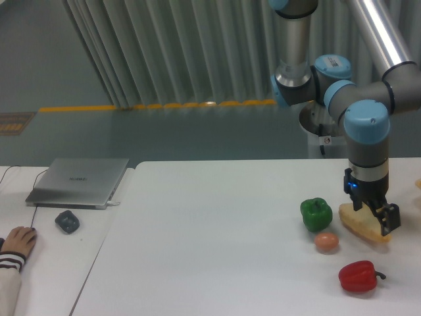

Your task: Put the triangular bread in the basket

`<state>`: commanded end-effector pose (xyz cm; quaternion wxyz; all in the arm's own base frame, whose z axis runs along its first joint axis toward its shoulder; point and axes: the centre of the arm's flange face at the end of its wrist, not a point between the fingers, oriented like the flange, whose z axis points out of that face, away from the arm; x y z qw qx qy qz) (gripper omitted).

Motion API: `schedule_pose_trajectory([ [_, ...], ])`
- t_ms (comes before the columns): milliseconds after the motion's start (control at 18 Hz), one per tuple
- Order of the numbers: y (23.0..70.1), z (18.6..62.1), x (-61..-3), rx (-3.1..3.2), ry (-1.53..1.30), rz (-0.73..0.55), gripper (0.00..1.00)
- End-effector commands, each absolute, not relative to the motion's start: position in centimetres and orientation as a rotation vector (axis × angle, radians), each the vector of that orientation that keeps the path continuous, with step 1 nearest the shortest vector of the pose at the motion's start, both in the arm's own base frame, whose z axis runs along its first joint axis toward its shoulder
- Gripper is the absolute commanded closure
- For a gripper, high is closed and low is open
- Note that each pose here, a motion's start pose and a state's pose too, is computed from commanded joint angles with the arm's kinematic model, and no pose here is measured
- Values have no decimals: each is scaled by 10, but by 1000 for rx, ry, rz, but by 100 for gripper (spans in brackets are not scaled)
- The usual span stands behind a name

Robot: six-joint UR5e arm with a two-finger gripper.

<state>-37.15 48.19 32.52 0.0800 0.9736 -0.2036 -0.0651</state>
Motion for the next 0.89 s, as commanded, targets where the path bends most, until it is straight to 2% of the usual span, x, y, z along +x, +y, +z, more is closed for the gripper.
schedule_pose_trajectory([
  [889,495,293,-388,2883,-610,-118,0],
])
